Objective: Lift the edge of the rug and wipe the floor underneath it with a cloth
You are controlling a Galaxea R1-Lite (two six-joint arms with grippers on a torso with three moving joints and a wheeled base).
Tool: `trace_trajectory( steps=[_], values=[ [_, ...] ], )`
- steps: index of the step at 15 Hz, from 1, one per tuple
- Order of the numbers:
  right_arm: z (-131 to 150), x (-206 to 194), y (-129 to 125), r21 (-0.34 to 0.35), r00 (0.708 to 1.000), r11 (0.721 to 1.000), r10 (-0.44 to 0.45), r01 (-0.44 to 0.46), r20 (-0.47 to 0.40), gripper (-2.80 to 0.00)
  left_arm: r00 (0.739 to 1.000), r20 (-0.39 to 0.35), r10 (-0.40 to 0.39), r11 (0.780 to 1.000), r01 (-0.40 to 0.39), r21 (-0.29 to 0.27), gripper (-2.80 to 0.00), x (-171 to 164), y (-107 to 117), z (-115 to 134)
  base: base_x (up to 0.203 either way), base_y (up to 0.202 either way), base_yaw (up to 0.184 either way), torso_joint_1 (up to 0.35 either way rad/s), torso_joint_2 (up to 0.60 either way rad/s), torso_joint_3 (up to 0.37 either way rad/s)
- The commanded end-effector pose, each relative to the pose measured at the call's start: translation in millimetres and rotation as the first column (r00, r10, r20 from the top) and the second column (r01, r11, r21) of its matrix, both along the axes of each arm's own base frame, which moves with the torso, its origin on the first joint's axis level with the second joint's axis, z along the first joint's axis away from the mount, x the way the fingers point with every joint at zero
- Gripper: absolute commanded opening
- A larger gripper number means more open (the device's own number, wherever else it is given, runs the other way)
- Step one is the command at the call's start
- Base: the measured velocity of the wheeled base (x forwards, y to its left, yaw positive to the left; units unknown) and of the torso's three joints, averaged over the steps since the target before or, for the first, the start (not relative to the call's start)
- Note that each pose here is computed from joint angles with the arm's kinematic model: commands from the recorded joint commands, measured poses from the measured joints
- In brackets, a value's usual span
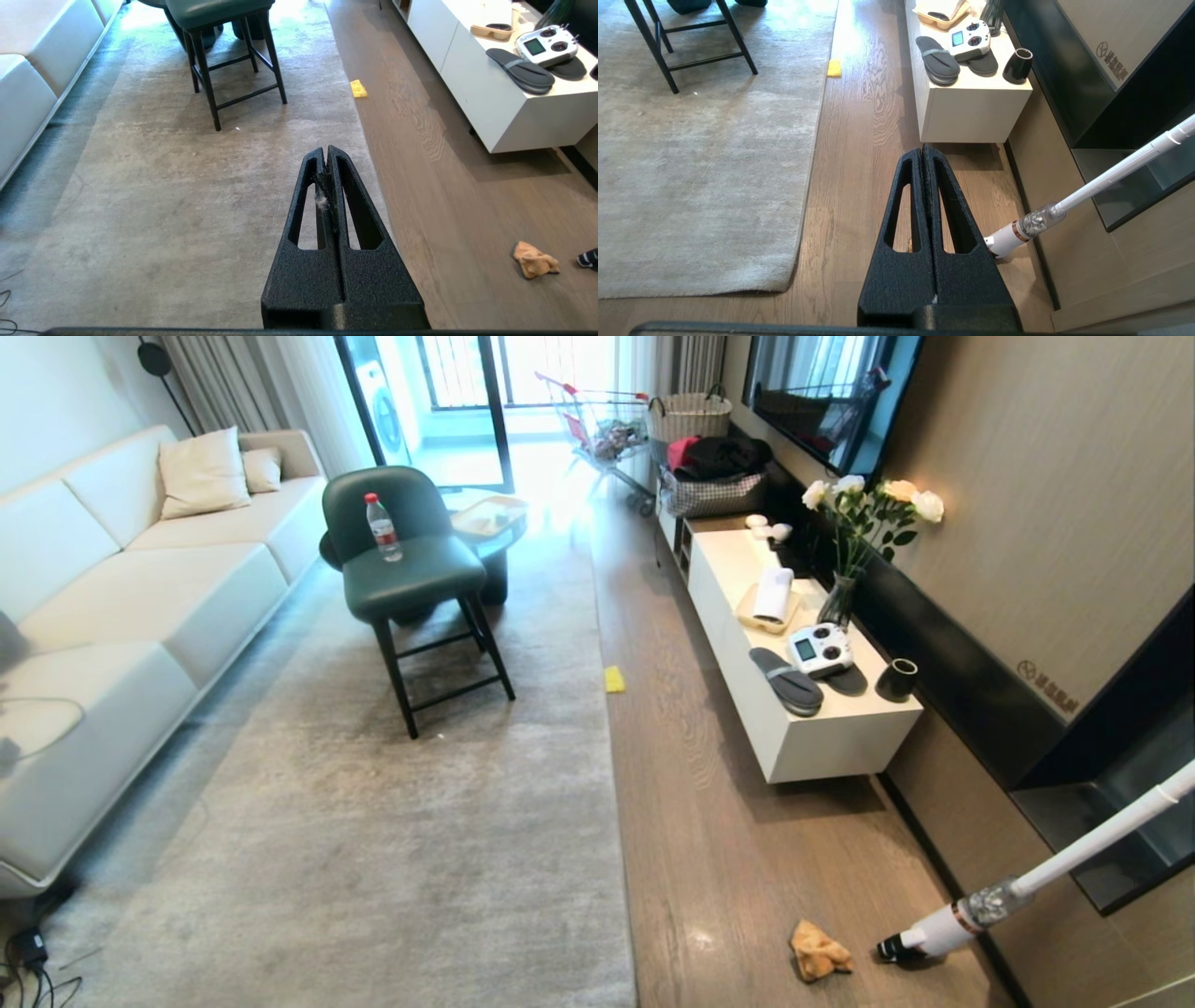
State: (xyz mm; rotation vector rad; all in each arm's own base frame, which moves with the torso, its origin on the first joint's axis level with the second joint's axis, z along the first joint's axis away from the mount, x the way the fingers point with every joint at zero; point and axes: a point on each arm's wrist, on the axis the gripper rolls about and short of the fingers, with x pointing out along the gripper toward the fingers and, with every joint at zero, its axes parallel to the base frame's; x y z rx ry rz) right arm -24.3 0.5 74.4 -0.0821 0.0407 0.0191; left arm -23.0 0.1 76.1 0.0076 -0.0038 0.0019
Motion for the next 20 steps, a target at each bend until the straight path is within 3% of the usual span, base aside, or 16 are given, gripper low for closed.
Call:
trace_trajectory(
  steps=[1, 20],
  values=[
    [0.1, 0.0, 0.0, 0.000, 1.000, 1.000, 0.001, -0.001, 0.000, -2.80, 1.000, -0.001, 0.001, 1.000, -0.001, 0.000, -2.80, 0.1, 0.0, 0.0, 0.000, 0.000, 0.000, 0.141, -0.33, -0.181],
    [0.1, 0.0, 0.0, 0.000, 1.000, 1.000, 0.001, -0.001, -0.001, -2.80, 1.000, -0.001, 0.001, 1.000, -0.001, 0.000, -2.80, 0.1, 0.0, 0.0, 0.000, 0.000, 0.000, 0.115, -0.25, -0.133]
  ],
)
